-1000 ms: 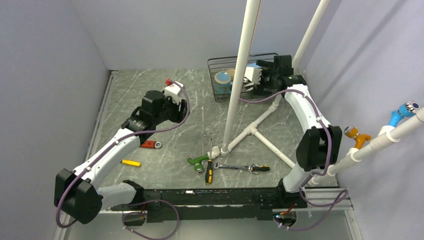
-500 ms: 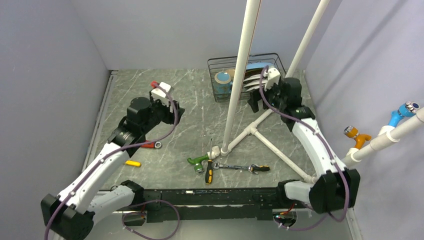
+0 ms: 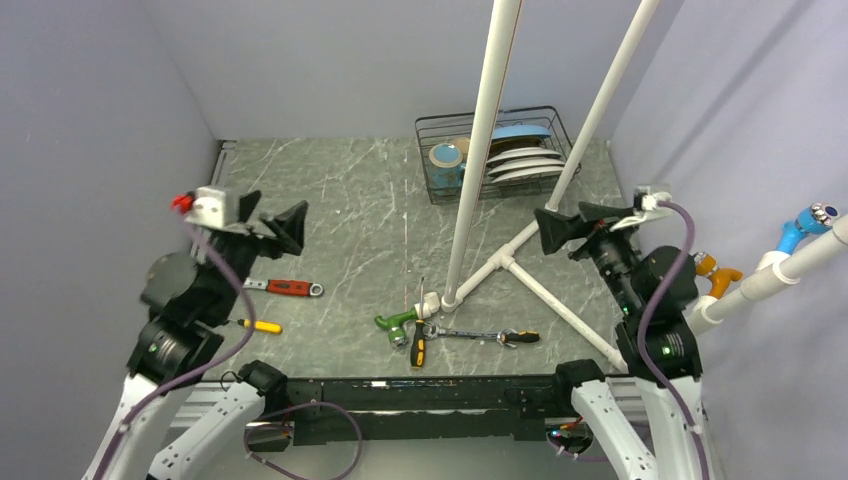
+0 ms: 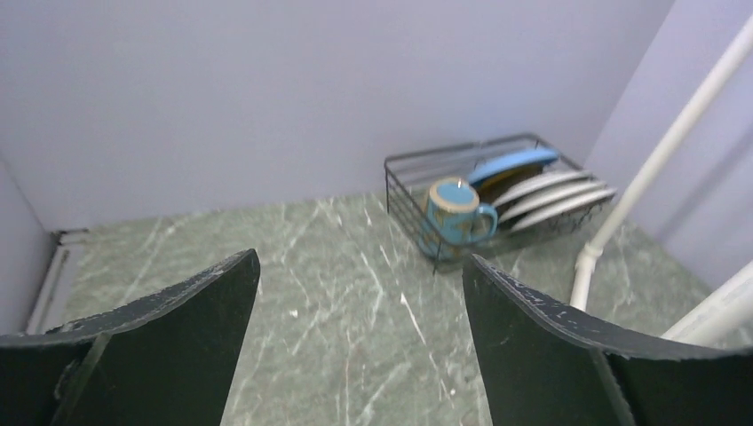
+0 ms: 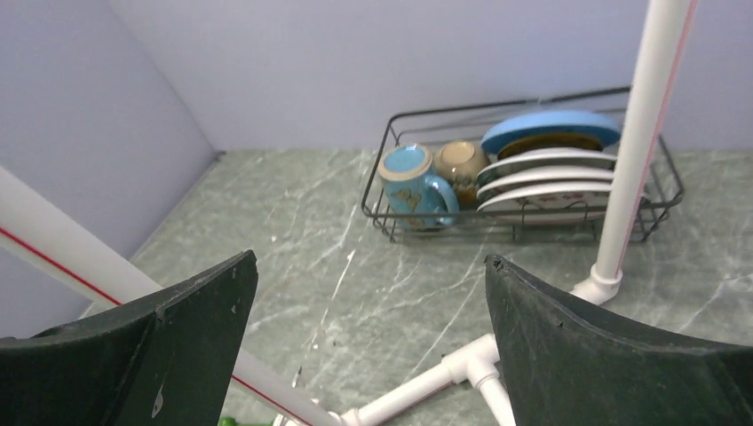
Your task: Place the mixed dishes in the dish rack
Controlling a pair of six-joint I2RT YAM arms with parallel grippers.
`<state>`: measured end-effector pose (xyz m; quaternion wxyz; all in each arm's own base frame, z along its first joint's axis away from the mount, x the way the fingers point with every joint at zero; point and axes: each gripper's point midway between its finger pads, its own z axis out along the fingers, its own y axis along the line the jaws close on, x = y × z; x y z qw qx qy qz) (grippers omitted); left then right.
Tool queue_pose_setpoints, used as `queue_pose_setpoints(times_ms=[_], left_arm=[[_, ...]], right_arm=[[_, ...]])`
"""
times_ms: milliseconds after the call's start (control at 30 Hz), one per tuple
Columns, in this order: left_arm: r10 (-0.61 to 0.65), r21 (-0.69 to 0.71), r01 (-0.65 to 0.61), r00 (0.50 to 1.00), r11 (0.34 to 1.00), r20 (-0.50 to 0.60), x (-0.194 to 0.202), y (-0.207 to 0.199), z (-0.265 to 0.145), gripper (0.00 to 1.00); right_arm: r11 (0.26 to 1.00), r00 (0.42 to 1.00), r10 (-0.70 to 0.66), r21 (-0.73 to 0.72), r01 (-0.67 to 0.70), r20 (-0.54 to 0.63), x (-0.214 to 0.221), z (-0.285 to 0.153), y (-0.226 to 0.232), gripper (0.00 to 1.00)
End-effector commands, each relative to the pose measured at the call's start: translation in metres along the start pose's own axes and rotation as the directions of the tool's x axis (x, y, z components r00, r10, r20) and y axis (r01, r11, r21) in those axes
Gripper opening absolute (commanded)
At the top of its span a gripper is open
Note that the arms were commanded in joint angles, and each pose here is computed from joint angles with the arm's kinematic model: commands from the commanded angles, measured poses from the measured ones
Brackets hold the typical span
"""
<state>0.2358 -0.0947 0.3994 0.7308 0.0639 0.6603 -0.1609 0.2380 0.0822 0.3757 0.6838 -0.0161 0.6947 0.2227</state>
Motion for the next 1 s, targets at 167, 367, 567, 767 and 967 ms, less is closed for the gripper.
queue_pose_setpoints(times_ms=[167,367,567,767,967], left_arm=[[-0.02,-0.089,0.038,0.982,0.995,0.186,-0.074,0.022,-0.06,0.92],[-0.024,-0.111,0.05,0.974,0.993,0.227,-0.086,0.029,-0.08,0.93],[-0.032,-0.095,0.062,0.958,0.994,0.285,-0.097,0.029,-0.092,0.93],[-0.022,-0.108,0.057,0.955,0.993,0.296,-0.101,0.032,-0.095,0.93],[-0.033,-0.105,0.066,0.957,0.992,0.288,-0.097,0.031,-0.094,0.93]], right_arm=[[0.985,0.99,-0.019,0.173,-0.005,0.137,-0.049,-0.041,-0.016,1.0],[0.98,0.976,-0.023,0.198,-0.02,0.216,-0.065,-0.065,-0.015,1.0],[0.985,0.966,-0.037,0.174,-0.009,0.257,-0.078,-0.081,-0.006,1.0],[0.977,0.956,-0.037,0.212,-0.026,0.29,-0.084,-0.09,-0.012,1.0],[0.966,0.947,-0.022,0.253,-0.063,0.321,-0.093,-0.102,-0.017,1.0]])
